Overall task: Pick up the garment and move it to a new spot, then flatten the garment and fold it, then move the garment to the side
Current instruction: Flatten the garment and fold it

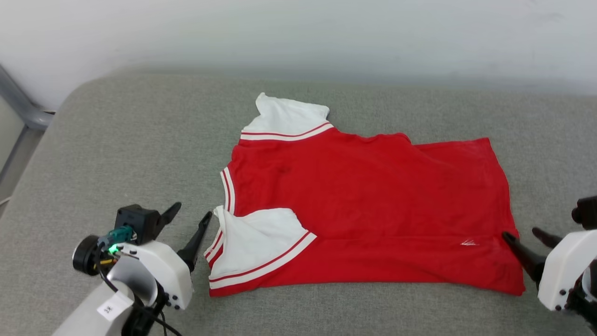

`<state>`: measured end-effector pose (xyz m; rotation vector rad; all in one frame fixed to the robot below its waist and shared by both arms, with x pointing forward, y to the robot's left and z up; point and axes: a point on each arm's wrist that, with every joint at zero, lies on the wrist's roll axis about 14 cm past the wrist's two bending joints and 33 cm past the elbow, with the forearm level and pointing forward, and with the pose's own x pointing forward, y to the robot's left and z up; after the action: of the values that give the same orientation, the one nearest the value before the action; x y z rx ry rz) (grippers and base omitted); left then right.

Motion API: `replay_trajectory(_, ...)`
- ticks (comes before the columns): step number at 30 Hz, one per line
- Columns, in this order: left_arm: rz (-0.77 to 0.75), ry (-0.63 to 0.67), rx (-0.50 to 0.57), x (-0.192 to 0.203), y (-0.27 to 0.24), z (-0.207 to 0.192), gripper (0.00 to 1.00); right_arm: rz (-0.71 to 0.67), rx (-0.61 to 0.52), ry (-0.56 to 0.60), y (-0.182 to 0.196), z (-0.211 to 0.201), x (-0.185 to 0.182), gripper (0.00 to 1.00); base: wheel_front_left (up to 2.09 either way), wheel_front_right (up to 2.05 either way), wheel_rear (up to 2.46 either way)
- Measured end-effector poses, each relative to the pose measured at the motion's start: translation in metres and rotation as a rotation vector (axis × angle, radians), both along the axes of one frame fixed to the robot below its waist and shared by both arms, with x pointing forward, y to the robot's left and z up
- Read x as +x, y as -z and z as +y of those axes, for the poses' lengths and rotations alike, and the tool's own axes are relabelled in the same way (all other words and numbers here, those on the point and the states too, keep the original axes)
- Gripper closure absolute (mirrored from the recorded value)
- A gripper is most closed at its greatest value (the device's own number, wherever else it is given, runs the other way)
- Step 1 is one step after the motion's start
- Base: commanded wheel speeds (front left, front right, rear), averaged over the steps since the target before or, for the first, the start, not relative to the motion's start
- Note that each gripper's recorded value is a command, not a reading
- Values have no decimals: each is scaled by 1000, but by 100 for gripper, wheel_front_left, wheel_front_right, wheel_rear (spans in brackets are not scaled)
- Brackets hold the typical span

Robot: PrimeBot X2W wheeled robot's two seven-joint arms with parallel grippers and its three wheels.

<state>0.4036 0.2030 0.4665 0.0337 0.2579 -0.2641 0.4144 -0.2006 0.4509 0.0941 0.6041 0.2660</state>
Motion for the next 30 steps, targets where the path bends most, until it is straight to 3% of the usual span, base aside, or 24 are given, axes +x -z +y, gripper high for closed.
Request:
replay_trajectory(8, 67, -69, -101, -37, -2, -9, 0, 71, -59, -4, -2, 4, -33, 0, 0, 0, 0)
replay_trajectory(15, 271, -102, -138, -68, 22, -25, 0, 156, -90, 43, 3, 6, -56, 0, 0, 0, 0)
replay_trajectory(30, 504, -139, -55, -69, 72, -19, 0, 207, -95, 113, 16, -7, -56, 0, 0, 0, 0)
